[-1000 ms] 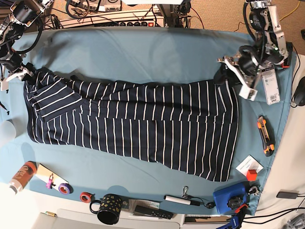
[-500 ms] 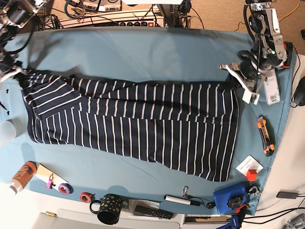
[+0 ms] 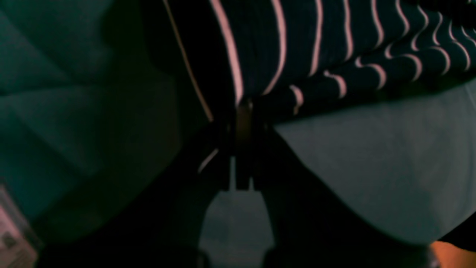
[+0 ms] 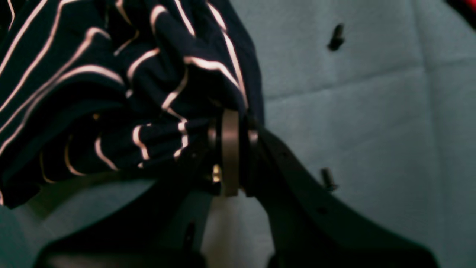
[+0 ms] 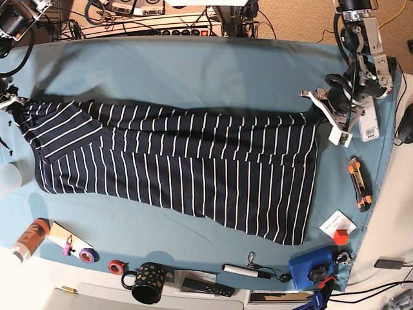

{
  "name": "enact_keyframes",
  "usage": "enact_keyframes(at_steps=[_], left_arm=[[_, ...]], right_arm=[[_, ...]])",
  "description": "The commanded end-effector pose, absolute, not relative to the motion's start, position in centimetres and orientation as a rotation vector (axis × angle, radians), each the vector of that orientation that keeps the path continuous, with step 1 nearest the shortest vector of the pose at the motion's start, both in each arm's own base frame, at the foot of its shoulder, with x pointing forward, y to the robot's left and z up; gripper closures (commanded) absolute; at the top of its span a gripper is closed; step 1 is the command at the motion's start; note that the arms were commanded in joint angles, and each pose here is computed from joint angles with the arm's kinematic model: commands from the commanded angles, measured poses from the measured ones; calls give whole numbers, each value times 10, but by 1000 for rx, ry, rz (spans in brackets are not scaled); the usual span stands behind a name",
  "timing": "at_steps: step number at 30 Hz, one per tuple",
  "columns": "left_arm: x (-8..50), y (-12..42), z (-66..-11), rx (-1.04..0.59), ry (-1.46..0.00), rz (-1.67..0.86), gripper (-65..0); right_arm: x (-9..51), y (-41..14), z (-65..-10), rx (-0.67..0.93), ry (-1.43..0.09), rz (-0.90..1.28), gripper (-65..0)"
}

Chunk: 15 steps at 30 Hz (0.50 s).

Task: Layout the t-shirt on the table in an organized manner, then fold the t-shirt properly
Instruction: 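Grasp the folded edge with the left gripper and pull it outward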

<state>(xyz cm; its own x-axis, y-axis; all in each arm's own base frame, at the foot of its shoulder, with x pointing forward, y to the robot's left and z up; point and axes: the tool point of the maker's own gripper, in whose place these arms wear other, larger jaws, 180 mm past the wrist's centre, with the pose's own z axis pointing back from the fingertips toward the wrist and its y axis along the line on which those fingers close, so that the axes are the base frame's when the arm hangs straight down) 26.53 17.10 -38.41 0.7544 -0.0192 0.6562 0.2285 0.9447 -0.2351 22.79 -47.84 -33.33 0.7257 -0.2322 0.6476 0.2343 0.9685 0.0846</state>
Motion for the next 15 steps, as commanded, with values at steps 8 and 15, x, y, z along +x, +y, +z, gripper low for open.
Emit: enact_keyframes(at_steps=[8, 15], left_arm=[[267, 191, -374, -260, -697, -232, 0], [256, 191, -382, -255, -626, -266, 0]], right_arm=[[232, -509, -297, -119, -742, -222, 0], [231, -513, -297, -146, -735, -217, 0]])
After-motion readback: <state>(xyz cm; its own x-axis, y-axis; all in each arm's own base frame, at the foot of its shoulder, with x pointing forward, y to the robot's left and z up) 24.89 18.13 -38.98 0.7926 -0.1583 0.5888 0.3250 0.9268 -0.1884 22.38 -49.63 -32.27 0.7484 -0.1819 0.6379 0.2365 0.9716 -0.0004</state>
